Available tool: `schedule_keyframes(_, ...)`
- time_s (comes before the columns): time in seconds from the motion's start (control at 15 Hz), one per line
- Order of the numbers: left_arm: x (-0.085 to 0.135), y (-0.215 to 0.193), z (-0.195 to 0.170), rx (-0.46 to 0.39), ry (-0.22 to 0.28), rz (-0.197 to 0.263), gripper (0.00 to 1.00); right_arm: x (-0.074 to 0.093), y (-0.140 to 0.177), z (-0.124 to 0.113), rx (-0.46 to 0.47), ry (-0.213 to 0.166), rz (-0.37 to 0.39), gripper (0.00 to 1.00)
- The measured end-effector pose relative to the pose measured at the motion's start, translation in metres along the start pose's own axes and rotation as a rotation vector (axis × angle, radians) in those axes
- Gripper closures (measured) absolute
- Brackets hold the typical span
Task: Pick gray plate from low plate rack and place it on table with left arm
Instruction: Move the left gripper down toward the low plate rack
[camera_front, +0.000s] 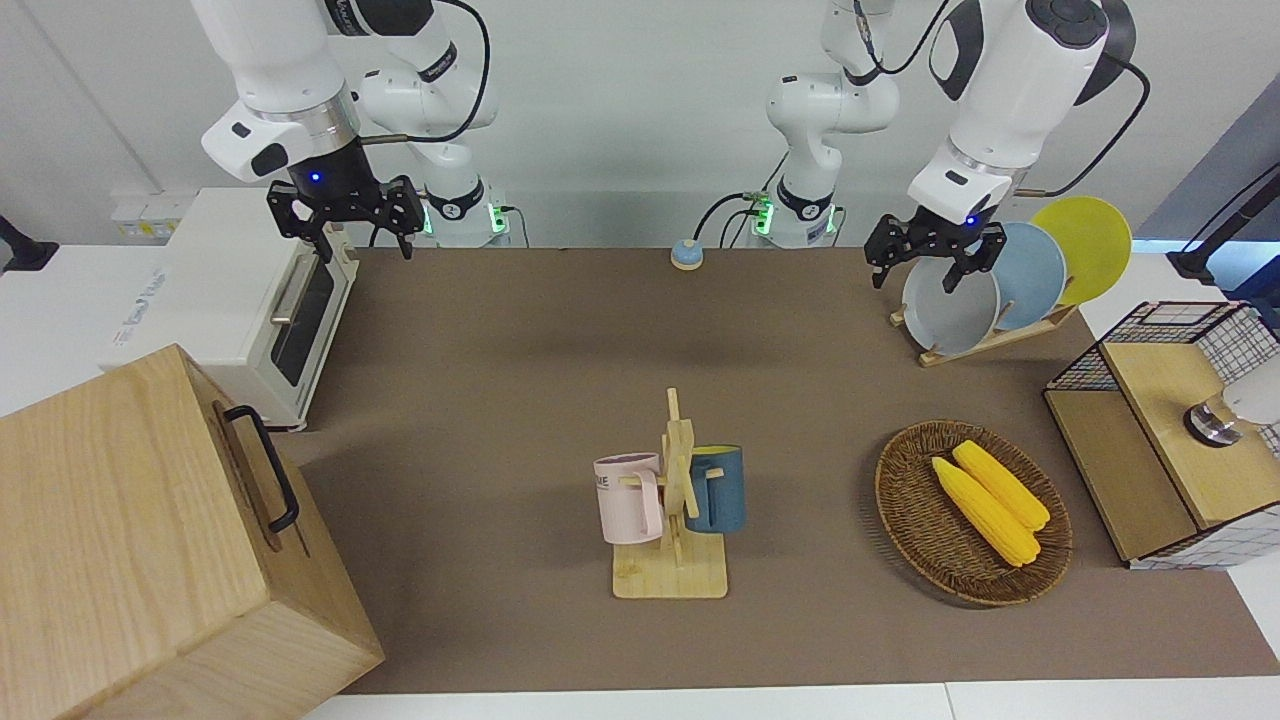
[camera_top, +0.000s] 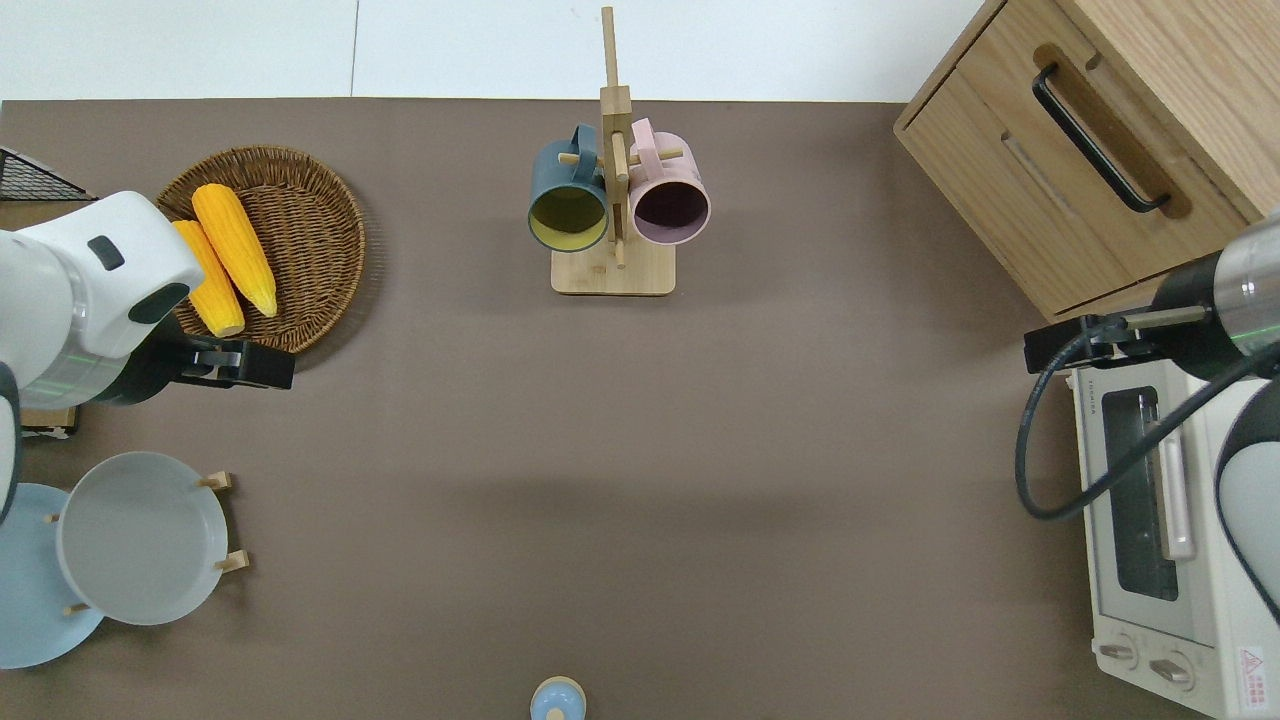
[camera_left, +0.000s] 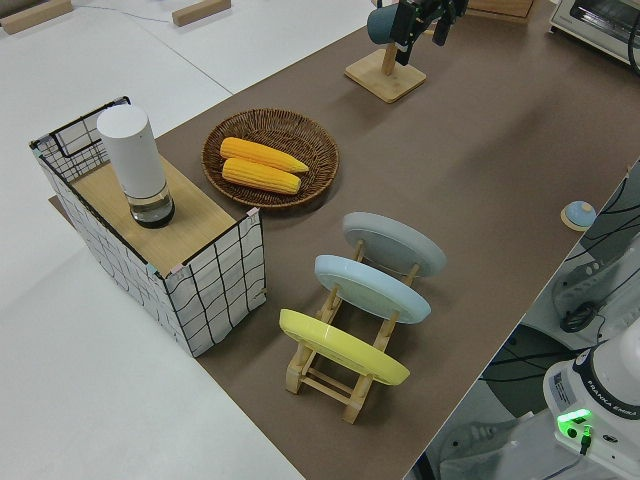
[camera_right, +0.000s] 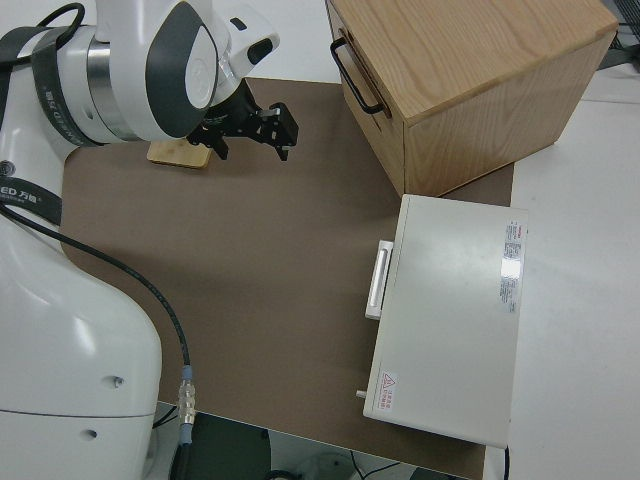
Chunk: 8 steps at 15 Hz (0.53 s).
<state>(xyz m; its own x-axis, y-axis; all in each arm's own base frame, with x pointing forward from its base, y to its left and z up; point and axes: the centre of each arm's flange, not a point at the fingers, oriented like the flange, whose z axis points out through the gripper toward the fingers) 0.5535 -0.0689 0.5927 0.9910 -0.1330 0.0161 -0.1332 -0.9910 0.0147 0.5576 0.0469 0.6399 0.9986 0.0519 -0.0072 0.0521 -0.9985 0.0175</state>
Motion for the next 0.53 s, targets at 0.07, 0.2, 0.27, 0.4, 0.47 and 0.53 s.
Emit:
schedule_keyframes(0.07, -0.0003, 0.0001, -0.0013, 0.0, -0.001, 0.0, 0.0, 0.0, 0.0, 0.0, 0.0, 0.0, 0.0, 0.01)
schedule_keyframes(0.2, -0.0005, -0.0017, -0.0018, 0.0, 0.0, -0.003, 0.0, 0.0, 0.0, 0.0, 0.0, 0.0, 0.0, 0.01)
schedule_keyframes(0.27, -0.0008, -0.0033, -0.0023, 0.0, 0.0, -0.006, 0.0, 0.0, 0.0, 0.0, 0.0, 0.0, 0.0, 0.01)
schedule_keyframes(0.4, -0.002, -0.0056, -0.0026, 0.0, -0.006, -0.007, 0.0, 0.0, 0.0, 0.0, 0.0, 0.0, 0.0, 0.01)
schedule_keyframes(0.47, -0.0028, -0.0059, -0.0025, 0.0, -0.011, -0.006, 0.0, 0.0, 0.0, 0.0, 0.0, 0.0, 0.0, 0.01)
schedule_keyframes(0.53, -0.0036, -0.0058, -0.0028, 0.0, -0.015, -0.005, 0.0, 0.0, 0.0, 0.0, 0.0, 0.0, 0.0, 0.01)
